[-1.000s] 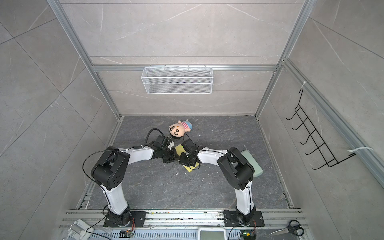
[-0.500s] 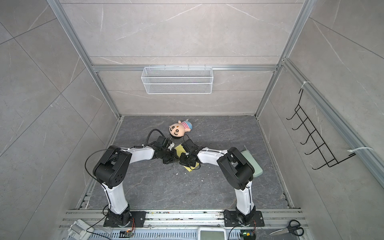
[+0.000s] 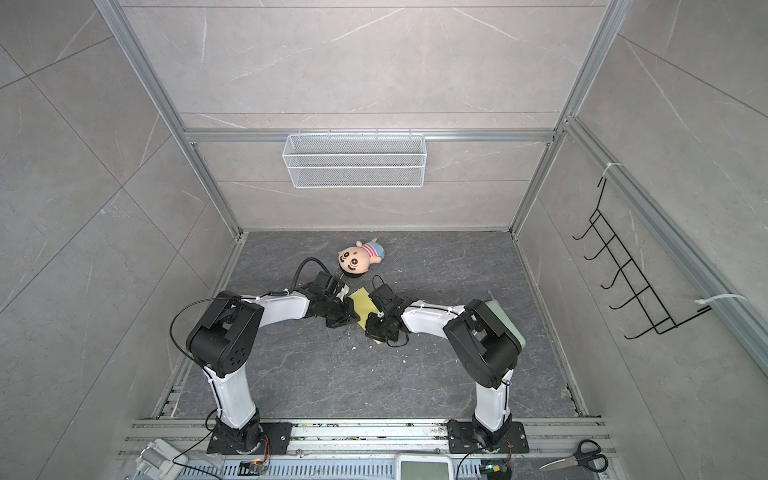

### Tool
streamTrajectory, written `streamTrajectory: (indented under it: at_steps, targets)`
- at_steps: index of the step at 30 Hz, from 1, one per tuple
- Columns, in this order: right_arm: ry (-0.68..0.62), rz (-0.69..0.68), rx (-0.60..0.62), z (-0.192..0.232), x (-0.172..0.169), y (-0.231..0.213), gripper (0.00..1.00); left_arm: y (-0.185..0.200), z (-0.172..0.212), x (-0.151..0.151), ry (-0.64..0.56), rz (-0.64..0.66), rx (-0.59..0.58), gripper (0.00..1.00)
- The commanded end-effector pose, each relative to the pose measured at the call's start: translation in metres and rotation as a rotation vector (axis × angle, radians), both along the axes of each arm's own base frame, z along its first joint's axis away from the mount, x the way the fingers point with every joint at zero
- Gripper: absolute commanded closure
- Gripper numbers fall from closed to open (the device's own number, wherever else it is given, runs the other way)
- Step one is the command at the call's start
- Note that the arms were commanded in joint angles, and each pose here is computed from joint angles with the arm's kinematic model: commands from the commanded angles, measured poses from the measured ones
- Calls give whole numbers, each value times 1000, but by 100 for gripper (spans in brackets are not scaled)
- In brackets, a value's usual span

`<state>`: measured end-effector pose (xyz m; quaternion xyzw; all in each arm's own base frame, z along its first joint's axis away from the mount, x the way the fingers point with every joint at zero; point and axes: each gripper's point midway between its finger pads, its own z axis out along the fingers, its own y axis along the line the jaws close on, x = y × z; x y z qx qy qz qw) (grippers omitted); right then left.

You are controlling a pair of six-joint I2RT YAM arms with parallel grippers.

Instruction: Fold a paper plane with a square sheet of paper (pick it up from the middle)

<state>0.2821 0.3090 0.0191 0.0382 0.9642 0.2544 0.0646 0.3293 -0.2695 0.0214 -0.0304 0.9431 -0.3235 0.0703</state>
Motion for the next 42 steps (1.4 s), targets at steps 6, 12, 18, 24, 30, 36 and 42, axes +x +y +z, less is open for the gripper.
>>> streamTrajectory:
  at_steps: [6,12,18,24,30,36,42]
  targets:
    - [86,11,-106,-14,-35,-36,86,8,-9,-2,4,-19,65,90]
    - [107,27,-136,-14,-49,-49,86,6,-5,0,-1,-23,59,90]
    - [-55,89,20,34,-28,-21,84,1,3,-1,0,-31,27,90]
    - [-105,62,118,40,-8,2,84,-11,5,-7,25,-15,-12,88]
    - [-98,15,72,22,13,7,84,-20,4,-13,41,-3,-9,88]
    - [-83,-7,51,9,21,6,84,-23,14,-11,3,-17,-4,88]
    - [-95,1,79,14,25,10,84,-25,20,-9,-24,-56,5,88]
